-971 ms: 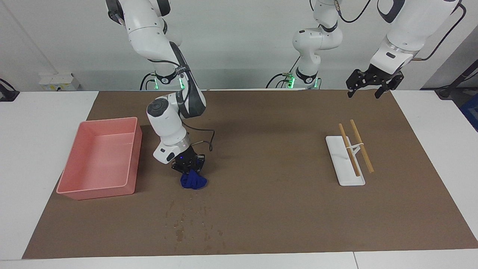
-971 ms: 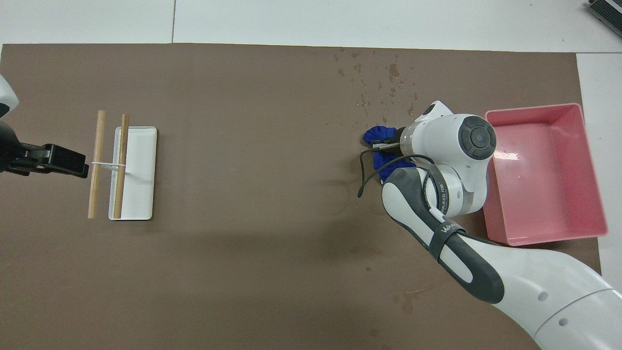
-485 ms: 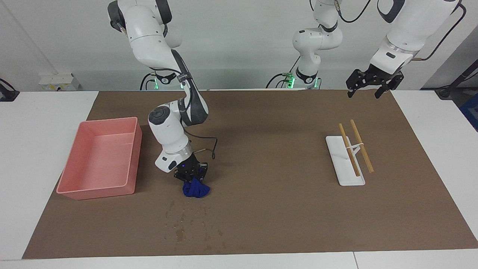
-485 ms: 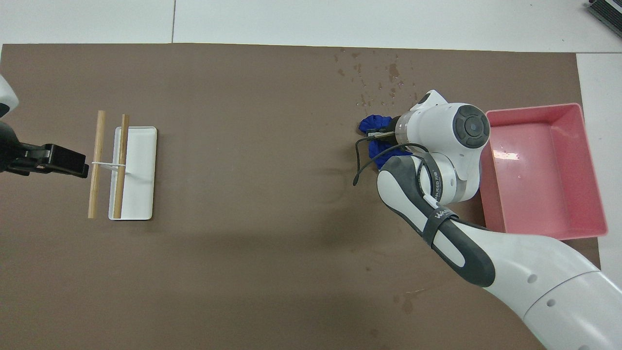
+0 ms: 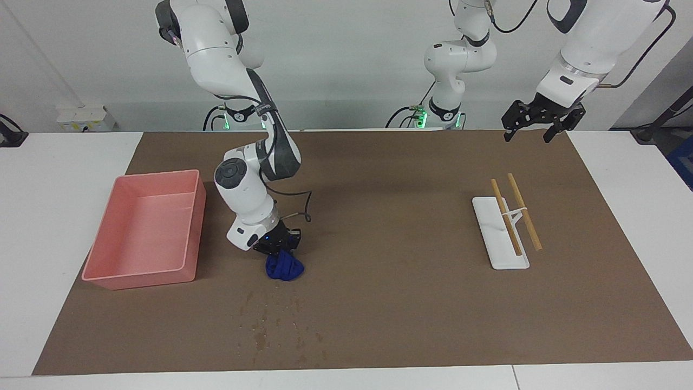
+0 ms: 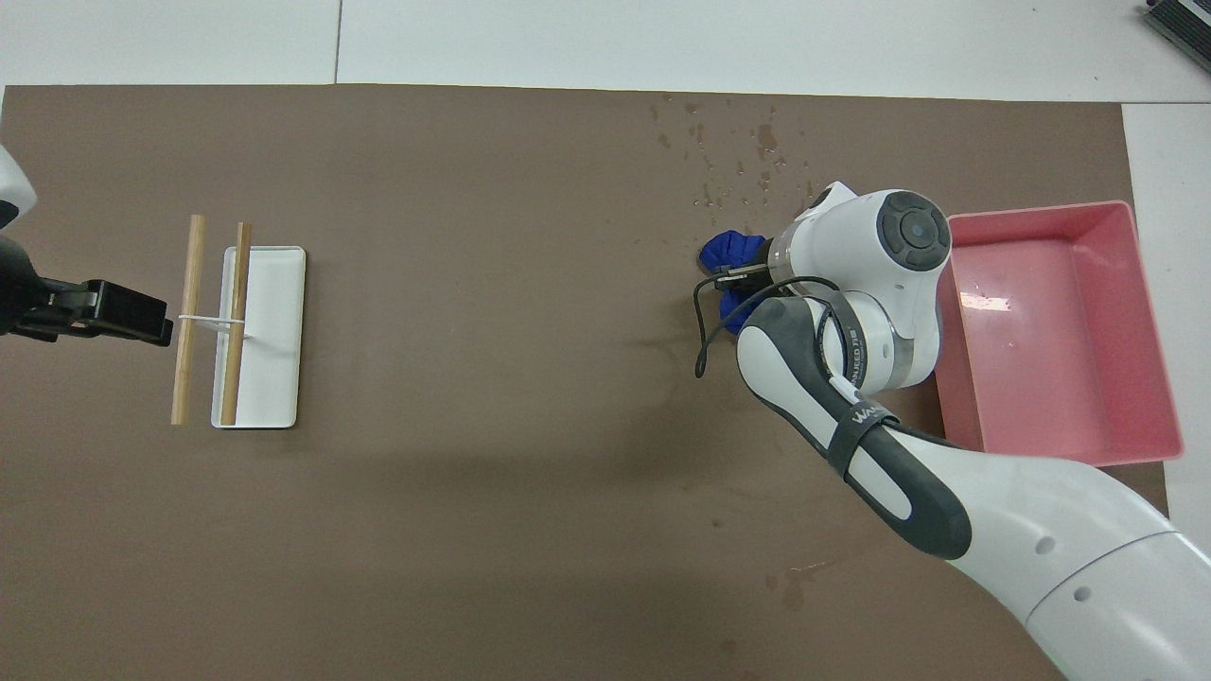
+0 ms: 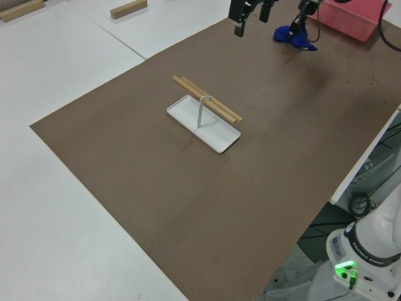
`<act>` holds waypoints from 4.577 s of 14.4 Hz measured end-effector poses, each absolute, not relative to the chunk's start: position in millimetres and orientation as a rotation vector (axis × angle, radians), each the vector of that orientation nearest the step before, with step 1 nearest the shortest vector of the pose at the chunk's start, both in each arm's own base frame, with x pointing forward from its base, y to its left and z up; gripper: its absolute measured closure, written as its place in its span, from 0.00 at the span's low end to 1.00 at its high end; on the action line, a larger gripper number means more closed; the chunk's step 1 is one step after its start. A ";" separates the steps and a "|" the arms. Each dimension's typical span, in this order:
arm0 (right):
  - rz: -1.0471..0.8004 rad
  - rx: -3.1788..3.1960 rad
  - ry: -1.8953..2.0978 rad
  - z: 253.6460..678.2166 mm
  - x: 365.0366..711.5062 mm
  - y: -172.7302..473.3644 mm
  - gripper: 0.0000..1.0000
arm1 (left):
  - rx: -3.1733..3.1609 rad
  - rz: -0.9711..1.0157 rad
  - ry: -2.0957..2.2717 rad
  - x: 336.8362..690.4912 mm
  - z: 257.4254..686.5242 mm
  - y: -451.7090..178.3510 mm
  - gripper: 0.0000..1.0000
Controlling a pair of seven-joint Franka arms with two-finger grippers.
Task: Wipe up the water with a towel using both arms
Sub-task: 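Wipe the towel across the water droplets with the right gripper, then keep wiping the wet patch with the towel in the right gripper, then carry the towel into the pink bin and open the right gripper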
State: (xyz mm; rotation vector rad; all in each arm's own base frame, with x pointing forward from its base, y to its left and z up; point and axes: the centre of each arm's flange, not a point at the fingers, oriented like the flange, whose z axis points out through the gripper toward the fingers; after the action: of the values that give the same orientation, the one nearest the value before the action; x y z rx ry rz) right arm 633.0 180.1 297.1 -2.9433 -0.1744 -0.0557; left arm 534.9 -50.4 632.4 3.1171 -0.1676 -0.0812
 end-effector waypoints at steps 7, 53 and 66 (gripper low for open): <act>0.249 -2.952 -0.169 294.8 611.8 162.1 0.81 | 3.117 -0.081 -0.168 534.9 632.4 -50.4 0.00; -0.133 -3.042 -0.429 345.4 682.6 146.6 0.81 | 3.117 -0.082 -0.168 534.9 632.3 -50.4 0.00; 0.155 -3.097 -0.341 556.8 600.2 27.6 0.81 | 3.117 -0.082 -0.168 534.9 632.3 -50.5 0.00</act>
State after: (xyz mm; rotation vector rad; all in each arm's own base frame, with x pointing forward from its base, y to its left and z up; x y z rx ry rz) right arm 600.2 27.6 556.8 -3.0975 -0.3410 0.1552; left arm 534.9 -50.5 632.3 3.1170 -0.1682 -0.0817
